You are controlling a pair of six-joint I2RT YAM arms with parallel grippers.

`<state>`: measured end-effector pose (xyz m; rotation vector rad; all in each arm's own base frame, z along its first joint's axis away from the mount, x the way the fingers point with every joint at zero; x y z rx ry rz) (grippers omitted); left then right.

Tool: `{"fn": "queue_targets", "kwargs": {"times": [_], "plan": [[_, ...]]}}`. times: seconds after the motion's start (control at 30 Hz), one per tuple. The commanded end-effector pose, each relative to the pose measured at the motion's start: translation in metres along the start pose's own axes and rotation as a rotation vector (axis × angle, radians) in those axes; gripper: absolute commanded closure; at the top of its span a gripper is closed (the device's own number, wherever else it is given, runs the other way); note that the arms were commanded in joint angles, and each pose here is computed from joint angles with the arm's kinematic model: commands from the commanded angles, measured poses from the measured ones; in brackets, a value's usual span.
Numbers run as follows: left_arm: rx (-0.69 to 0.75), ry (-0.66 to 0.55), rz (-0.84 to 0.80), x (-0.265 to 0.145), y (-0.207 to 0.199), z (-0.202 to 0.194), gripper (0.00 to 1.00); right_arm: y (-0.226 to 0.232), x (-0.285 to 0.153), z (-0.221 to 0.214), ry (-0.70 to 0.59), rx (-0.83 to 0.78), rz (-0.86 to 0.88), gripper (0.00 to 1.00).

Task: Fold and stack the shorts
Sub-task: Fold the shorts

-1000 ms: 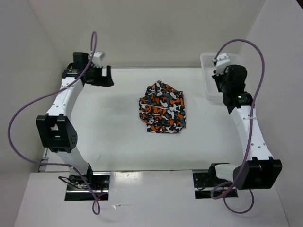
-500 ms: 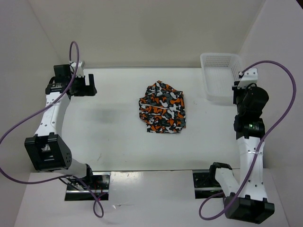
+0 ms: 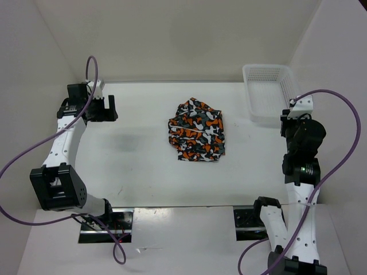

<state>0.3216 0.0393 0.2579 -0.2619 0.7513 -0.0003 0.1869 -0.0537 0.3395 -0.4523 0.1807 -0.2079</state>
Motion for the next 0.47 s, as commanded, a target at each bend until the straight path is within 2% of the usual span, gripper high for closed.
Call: {"fn": "queue_targets", "kwargs": {"times": [0.0, 0.43], "plan": [[0.025, -0.088, -0.017, -0.0108, -0.0044, 0.0117, 0.0, 0.0025, -0.0014, -0.0043, 0.007, 0.019, 0.007, 0.64], [0.024, -0.091, 0.004, -0.0105, -0.0021, 0.0086, 0.0, 0.0067, -0.0016, -0.0084, 0.008, 0.028, 0.028, 0.61]]}}
Point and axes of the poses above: each gripper's point midway between its finger pads, its own x axis out along the fingers, its own y axis along the line the jaws close on, z = x × y, the point moved 9 cm from there along -x, back along the fingers, and after that the axes turned 11 degrees about -x, right-handed, at the moved point
